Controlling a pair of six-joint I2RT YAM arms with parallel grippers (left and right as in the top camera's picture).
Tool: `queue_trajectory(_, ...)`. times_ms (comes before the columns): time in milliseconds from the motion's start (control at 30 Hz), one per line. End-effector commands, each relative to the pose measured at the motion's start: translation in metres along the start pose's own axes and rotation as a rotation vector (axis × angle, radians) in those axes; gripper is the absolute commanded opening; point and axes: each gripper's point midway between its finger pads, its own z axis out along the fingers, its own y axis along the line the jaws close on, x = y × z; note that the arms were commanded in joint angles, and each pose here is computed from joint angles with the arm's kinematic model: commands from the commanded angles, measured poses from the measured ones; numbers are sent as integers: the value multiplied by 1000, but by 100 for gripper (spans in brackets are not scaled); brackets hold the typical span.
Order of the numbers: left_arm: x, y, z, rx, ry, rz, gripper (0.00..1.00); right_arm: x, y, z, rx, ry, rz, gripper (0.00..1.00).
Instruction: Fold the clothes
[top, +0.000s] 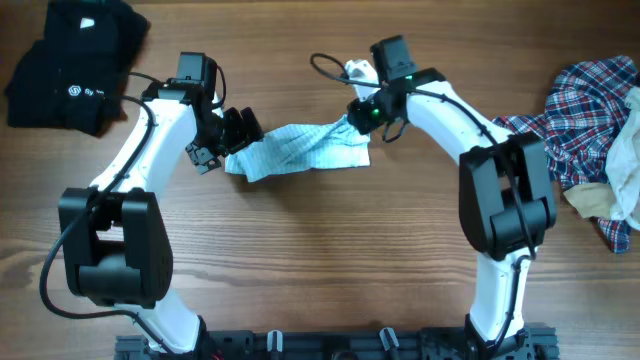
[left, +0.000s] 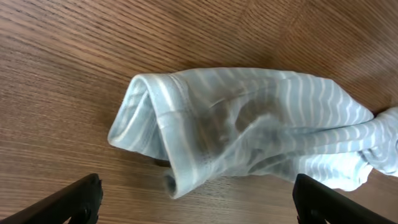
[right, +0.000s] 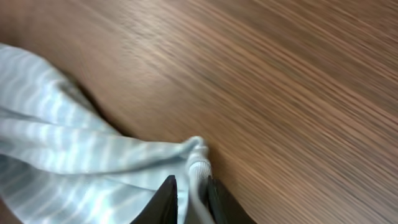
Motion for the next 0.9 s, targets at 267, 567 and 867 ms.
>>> queue_trajectory(267,-4,-2,-10,2,-36,25,98,-3,45,-11,-18,26,-102,12)
queue_trajectory(567,-4,-2,-10,2,-36,25,99,8,50,-44,6,76,-92,11)
queue_trajectory(867,-4,-3,-10,4,-38,26,99,32,48,-43,13,162,-84,10)
